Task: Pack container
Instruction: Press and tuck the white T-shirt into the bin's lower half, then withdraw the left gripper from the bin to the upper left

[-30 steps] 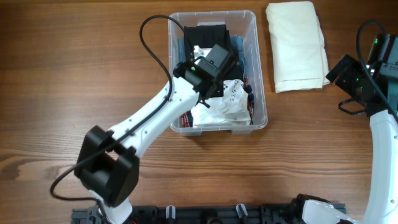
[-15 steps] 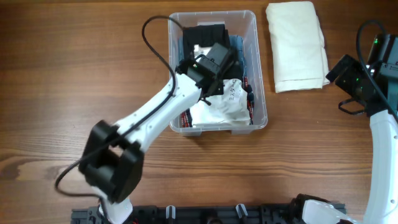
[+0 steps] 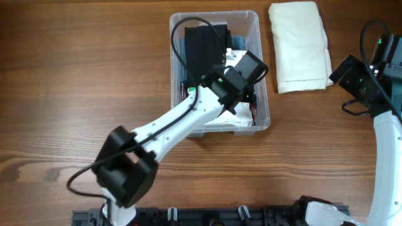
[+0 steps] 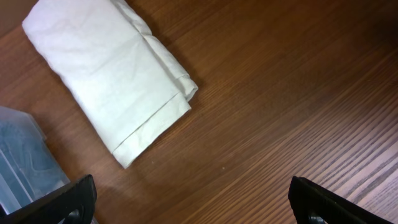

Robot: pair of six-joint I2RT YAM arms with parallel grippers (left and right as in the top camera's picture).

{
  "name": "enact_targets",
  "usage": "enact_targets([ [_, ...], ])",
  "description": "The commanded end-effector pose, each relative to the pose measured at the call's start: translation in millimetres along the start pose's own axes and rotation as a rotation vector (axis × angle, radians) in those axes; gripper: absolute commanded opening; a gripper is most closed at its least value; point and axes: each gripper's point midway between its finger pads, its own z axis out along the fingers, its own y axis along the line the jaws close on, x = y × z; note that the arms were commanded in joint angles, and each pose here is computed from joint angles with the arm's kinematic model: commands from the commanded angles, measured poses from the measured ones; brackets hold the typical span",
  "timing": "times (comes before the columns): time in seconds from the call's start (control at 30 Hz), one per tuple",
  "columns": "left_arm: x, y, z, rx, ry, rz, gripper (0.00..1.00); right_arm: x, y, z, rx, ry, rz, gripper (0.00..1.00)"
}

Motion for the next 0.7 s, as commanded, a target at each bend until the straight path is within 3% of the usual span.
enact_targets([
  [0.0,15.7,4.9,31.9,-0.037,0.049,0.000,0.06,-0.9,-0.9,2.0,0.009,0.001,0.007,1.00],
  [0.17,5.1,2.8,24.4,-0.031,0.015,0.002,0.10,-0.9,-0.9,2.0,0.009,0.001,0.007,1.00],
  [0.3,-64.3,24.9,-52.3,-0.104,-0.257,-0.065,0.17,-0.9,-0.9,2.0,0.009,0.001,0.007,1.00],
  [0.43,-108.4,101.2,-125.1,-0.297,-0.445,-0.176,0.45,-0.9,-0.8,2.0,0.009,0.001,0.007,1.00],
  [0.5,-118.0,148.9,-150.7,-0.384,-0.472,-0.244,0.71,-0.9,-0.9,2.0,0.009,0.001,0.007,1.00],
  [0.53,-120.5,170.8,-160.0,-0.418,-0.475,-0.278,0.89,-0.9,-0.9,2.0,0.009,0.001,0.007,1.00],
  [0.57,-121.4,215.1,-174.1,-0.492,-0.468,-0.344,1.00,-0.9,-0.9,2.0,0.009,0.001,0.007,1.00],
  [0.67,-113.8,276.5,-184.7,-0.610,-0.428,-0.433,1.00,-0.9,-0.9,2.0,0.009,0.001,0.007,1.00],
])
